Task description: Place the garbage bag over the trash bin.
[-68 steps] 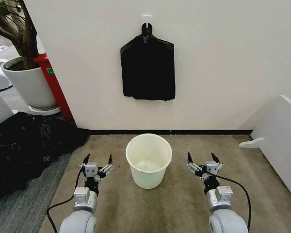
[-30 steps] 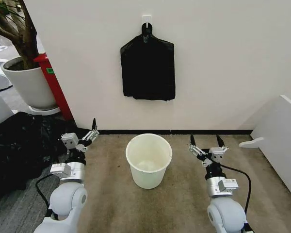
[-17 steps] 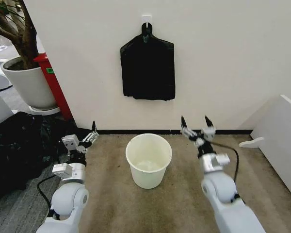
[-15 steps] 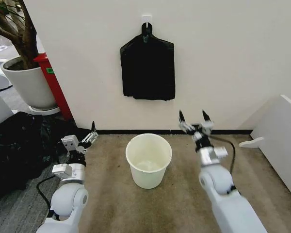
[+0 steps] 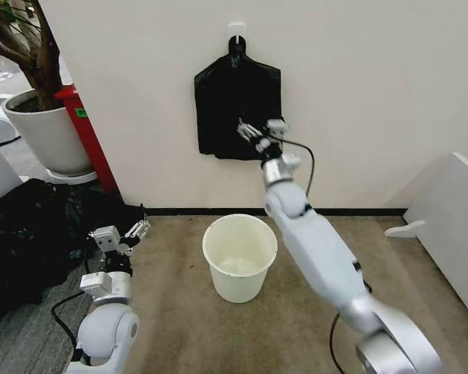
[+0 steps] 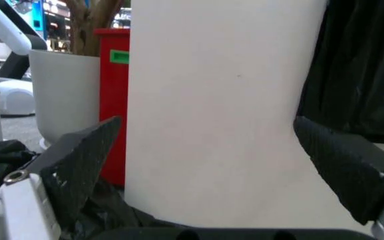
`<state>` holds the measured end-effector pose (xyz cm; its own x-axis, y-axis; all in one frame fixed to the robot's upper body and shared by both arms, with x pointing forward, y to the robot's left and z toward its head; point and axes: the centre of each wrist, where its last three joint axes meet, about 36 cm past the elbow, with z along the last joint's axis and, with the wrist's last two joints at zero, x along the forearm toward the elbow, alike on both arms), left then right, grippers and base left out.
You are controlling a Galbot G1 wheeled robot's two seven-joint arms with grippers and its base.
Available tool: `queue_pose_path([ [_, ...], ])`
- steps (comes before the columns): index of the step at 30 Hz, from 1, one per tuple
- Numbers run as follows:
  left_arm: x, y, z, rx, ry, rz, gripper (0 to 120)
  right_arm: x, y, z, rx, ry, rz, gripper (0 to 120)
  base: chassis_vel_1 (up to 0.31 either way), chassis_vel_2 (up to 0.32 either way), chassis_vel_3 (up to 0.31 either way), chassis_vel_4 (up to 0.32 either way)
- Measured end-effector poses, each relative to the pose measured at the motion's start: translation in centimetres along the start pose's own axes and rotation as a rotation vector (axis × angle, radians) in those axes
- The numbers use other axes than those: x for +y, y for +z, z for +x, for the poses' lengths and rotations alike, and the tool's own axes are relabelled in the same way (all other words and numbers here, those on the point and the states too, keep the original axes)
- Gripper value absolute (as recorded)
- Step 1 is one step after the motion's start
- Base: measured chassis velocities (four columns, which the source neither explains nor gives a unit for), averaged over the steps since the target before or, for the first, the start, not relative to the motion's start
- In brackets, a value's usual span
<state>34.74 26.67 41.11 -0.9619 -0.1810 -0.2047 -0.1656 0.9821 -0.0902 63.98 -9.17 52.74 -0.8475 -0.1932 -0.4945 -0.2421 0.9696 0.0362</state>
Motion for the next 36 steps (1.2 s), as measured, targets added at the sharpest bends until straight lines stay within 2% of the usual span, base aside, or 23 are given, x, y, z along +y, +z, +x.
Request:
queue_pose_path([
  [5,-0.1,0.2,0.0,0.002,-0.004,-0.005,100,-0.3,-0.2,-3.1,-0.024,0.008,0.033,98,0.000,0.000,0.000,0.000],
  [7,-0.1,0.3,-0.1,0.002,-0.005,-0.010,100,-0.8,0.1,-4.2,-0.027,0.009,0.054,93,0.000,0.000,0.000,0.000],
  [8,-0.1,0.4,-0.1,0.003,-0.009,-0.014,100,-1.1,0.4,-4.8,-0.024,0.009,0.063,86,0.000,0.000,0.000,0.000],
  [11,0.0,0.5,-0.1,0.004,-0.013,-0.020,100,-1.0,0.7,-5.5,-0.025,0.006,0.061,81,0.000,0.000,0.000,0.000],
  [19,0.3,1.0,0.1,0.012,-0.033,-0.050,100,1.2,1.3,-7.6,-0.025,0.002,0.028,80,0.000,0.000,0.000,0.000],
  [30,0.1,1.6,1.3,0.030,-0.046,-0.091,100,-2.0,1.1,-10.2,-0.018,0.054,0.098,79,0.000,0.000,0.000,0.000],
  [36,0.0,1.6,1.6,0.034,-0.049,-0.093,100,-1.8,0.7,-10.4,-0.022,0.043,0.104,76,0.000,0.000,0.000,0.000],
])
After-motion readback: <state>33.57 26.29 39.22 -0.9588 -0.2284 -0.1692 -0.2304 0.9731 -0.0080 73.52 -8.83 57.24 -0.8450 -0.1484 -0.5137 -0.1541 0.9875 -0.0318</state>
